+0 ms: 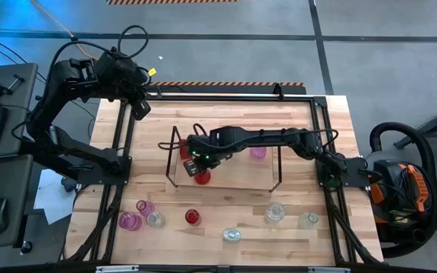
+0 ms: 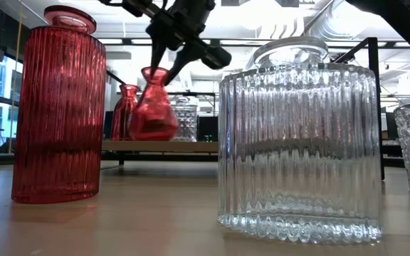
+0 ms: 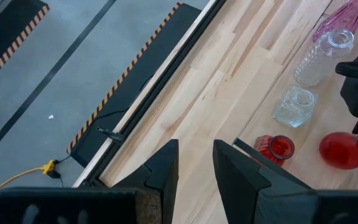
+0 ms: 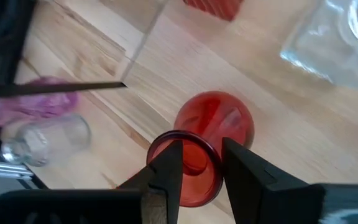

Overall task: Sort vases onto shelf
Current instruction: Put the red vase aligned with the other red vase on the shelf

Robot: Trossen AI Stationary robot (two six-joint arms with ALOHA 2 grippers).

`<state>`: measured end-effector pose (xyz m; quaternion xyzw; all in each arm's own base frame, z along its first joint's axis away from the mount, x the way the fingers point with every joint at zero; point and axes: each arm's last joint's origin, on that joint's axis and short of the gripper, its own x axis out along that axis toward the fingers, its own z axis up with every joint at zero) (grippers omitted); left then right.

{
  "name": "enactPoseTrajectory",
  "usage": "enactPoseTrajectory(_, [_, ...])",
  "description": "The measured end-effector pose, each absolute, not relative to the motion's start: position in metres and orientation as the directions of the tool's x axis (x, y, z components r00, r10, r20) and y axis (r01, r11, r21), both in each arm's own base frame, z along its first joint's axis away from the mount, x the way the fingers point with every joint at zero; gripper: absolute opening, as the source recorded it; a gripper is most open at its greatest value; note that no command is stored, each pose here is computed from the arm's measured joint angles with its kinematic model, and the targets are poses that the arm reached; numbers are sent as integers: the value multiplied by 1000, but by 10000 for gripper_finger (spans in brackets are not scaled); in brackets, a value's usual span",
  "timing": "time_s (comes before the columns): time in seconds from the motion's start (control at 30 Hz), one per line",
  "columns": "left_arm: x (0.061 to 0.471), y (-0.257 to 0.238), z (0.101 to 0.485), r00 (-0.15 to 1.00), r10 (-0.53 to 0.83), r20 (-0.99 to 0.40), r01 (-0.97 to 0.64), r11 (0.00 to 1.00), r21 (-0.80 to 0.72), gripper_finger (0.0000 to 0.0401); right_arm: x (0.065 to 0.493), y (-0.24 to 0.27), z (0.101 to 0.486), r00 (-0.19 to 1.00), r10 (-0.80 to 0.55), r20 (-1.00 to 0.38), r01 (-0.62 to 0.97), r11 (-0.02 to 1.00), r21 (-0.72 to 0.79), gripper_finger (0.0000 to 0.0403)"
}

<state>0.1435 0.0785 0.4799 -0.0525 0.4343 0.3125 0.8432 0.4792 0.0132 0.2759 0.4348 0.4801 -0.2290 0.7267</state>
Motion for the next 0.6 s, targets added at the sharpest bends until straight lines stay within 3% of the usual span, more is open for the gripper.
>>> enactPoseTrajectory(0.6, [143,79,480,427,481,-765,-591,789,167,90,485,4,292,528,0,-849,694,577,431,92])
